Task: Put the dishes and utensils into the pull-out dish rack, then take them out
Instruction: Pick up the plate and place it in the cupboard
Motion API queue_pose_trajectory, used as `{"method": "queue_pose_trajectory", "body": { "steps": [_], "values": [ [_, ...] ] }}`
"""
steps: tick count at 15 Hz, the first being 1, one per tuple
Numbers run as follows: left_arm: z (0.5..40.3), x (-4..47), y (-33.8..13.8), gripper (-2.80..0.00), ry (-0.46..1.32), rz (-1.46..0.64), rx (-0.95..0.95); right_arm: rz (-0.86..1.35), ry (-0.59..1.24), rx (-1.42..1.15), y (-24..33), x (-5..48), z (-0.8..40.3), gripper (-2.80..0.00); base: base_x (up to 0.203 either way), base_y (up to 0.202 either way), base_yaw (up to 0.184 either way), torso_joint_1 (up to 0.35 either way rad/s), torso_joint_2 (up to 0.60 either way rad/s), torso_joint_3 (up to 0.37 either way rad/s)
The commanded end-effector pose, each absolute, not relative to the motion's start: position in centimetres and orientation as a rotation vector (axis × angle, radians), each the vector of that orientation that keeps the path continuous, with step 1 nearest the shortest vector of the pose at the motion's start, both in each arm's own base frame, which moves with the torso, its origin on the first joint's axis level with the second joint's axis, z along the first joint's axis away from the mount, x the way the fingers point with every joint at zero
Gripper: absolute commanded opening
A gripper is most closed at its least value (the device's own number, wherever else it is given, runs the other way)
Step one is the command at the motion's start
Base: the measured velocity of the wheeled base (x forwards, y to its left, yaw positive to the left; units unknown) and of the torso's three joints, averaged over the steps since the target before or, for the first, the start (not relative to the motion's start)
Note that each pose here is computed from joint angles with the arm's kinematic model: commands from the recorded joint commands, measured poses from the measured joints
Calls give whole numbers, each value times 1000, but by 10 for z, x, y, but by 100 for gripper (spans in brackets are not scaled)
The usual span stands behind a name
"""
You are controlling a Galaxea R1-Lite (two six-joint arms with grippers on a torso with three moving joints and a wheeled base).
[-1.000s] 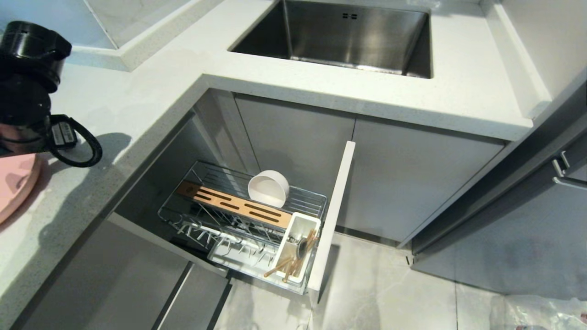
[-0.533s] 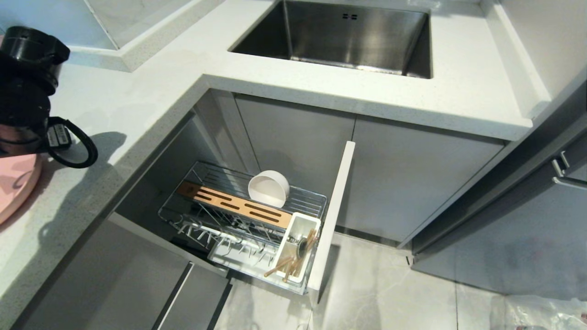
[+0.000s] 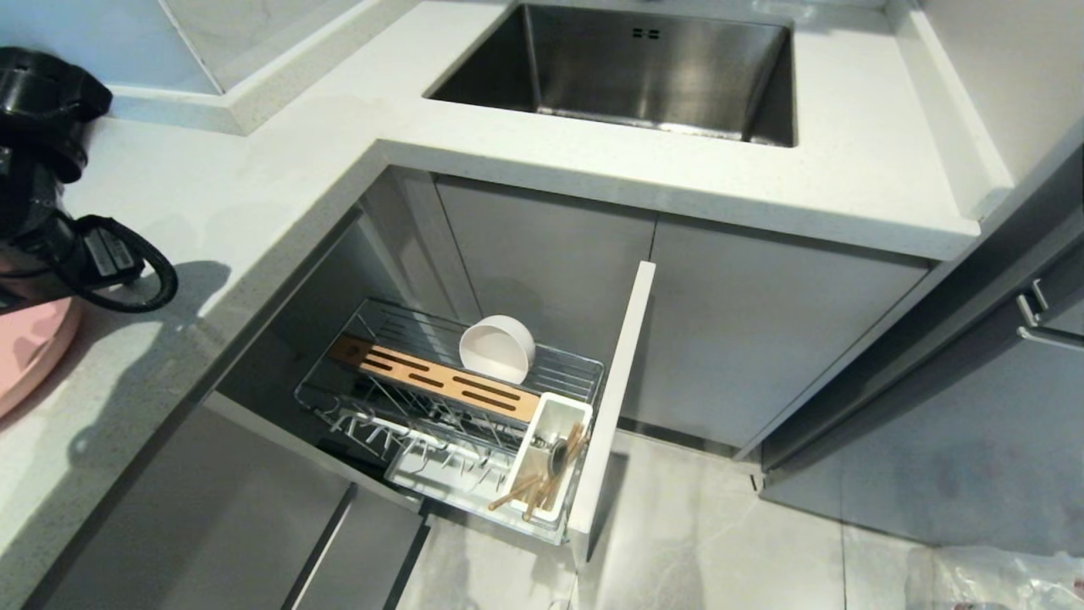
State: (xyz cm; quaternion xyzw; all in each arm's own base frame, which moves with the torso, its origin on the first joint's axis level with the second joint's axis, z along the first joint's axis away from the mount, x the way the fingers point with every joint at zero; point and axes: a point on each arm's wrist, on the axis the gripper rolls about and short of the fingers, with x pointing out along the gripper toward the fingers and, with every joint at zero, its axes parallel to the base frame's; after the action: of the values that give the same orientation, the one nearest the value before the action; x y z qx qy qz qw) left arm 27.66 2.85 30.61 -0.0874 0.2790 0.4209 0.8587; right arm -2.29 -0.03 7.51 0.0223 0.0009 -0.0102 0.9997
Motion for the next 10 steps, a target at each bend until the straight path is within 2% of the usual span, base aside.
{"method": "queue_pose_trajectory", "body": {
  "steps": [1, 10],
  "values": [
    [301, 277, 29, 0, 610, 883, -187, -20, 4, 46, 0, -23, 75, -280, 0, 0, 0, 0, 0, 0],
    [297, 282, 38, 0, 604, 905, -184, -21, 4, 46, 0, -23, 75, -280, 0, 0, 0, 0, 0, 0]
  ]
}}
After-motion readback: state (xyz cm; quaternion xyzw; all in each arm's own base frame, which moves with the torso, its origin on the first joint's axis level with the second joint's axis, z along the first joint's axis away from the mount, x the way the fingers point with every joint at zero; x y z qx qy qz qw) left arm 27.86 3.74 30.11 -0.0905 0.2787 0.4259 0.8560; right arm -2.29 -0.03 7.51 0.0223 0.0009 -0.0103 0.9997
